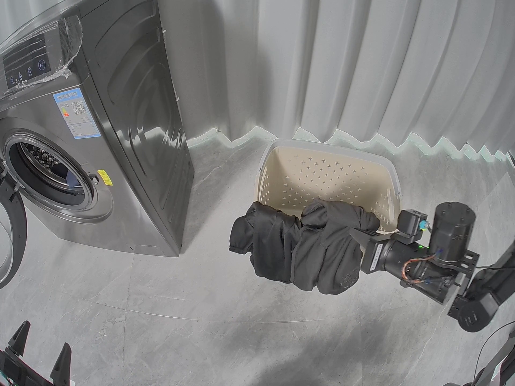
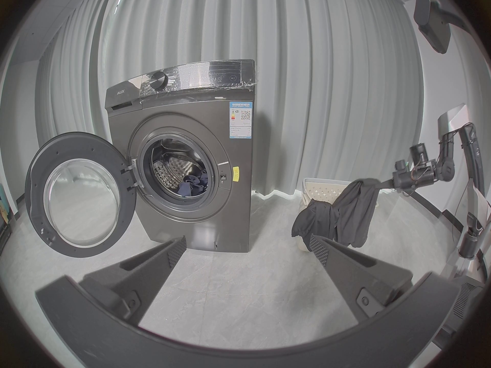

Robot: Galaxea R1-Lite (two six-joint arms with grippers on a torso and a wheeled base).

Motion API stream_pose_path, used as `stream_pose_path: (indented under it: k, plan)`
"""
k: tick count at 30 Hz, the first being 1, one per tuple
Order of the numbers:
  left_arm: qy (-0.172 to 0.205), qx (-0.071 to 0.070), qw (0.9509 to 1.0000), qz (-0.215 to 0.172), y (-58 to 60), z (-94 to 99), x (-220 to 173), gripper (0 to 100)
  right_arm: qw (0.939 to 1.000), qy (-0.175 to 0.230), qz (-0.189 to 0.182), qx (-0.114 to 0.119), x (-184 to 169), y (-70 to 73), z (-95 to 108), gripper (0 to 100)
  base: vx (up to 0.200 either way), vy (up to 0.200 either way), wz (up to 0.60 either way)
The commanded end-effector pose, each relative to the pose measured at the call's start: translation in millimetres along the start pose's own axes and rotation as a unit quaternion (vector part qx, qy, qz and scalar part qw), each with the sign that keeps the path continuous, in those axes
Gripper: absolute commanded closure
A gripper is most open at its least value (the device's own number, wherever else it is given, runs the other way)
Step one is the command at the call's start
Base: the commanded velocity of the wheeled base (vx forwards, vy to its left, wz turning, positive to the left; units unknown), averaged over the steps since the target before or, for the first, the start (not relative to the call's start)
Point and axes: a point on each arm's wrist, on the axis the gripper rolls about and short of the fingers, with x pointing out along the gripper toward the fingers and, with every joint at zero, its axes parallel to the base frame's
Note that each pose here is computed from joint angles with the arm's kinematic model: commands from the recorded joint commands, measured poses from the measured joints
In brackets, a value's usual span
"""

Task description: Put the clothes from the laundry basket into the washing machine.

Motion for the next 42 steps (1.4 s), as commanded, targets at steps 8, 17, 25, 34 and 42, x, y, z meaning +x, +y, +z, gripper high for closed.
stream_pose_path:
  k: [8, 17, 25, 34, 42]
  plan:
    - [0.0, 0.0, 1.0, -0.001, 0.0, -4.4, 0.0, 0, 0.9943, -0.075, 0.072, -0.022, -114.5, 29.6, 74.5, 100, 0.0, 0.0, 0.0]
    - [0.0, -0.005, 1.0, 0.0, 0.0, -4.4, 0.0, 0, 0.9925, -0.083, 0.077, -0.046, -135.3, 26.5, 77.4, 100, -0.067, 0.0, 0.0]
    - [0.0, -0.005, 1.0, 0.003, 0.2, -4.4, 0.0, 0, 0.9901, -0.083, 0.102, -0.048, -137.4, 28.6, 77.0, 100, -0.075, 0.0, 0.0]
    - [0.0, -0.008, 1.0, 0.004, 0.2, -4.4, 0.0, 0, 0.9893, -0.076, 0.114, -0.05, -136.4, 29.3, 74.9, 100, 0.0, 0.178, 0.0]
    - [0.0, -0.008, 1.0, 0.004, 0.2, -4.4, 0.0, 0, 0.9899, -0.067, 0.114, -0.051, -134.5, 28.5, 70.9, 100, 0.0, 0.2, 0.0]
